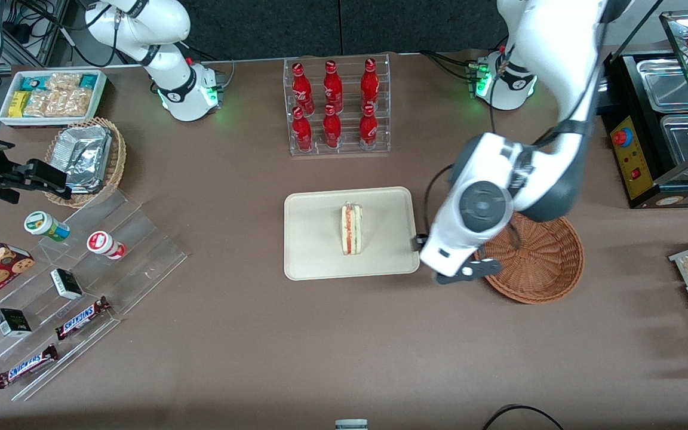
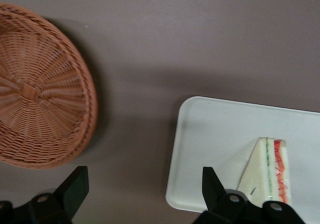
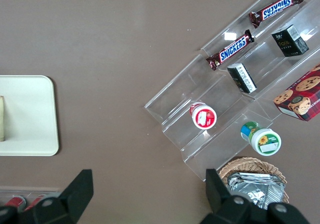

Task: Place sandwich from basket to tray

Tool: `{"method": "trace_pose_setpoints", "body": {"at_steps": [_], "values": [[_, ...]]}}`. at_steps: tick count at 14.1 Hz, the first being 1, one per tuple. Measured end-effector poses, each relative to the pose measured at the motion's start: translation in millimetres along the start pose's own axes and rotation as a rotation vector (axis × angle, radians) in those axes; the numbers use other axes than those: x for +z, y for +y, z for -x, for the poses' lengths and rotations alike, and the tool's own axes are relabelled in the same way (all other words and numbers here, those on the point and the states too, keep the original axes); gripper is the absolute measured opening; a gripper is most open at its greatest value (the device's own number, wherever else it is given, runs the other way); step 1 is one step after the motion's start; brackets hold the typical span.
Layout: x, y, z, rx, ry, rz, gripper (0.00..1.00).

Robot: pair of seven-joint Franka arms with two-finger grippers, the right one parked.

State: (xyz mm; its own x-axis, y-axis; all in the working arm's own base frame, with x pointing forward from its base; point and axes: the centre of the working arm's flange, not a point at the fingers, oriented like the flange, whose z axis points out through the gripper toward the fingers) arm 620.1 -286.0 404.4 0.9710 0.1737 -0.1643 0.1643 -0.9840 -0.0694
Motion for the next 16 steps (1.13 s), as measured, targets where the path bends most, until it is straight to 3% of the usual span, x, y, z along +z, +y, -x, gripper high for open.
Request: {"method": "trace_pose_setpoints", "body": {"at_steps": [5, 10, 12, 16], "values": [[-40.2, -86.5, -9.7, 0.181, -0.079, 0.030, 1.00], [-99.3, -174.1, 8.7, 0.283, -0.064, 0.048, 1.00], [-121.9, -194.6, 32.0, 0.275, -0.042, 0.045, 1.00], [-167.2, -229.3, 85.7, 0.256, -0.035, 0.029, 1.00]]}}
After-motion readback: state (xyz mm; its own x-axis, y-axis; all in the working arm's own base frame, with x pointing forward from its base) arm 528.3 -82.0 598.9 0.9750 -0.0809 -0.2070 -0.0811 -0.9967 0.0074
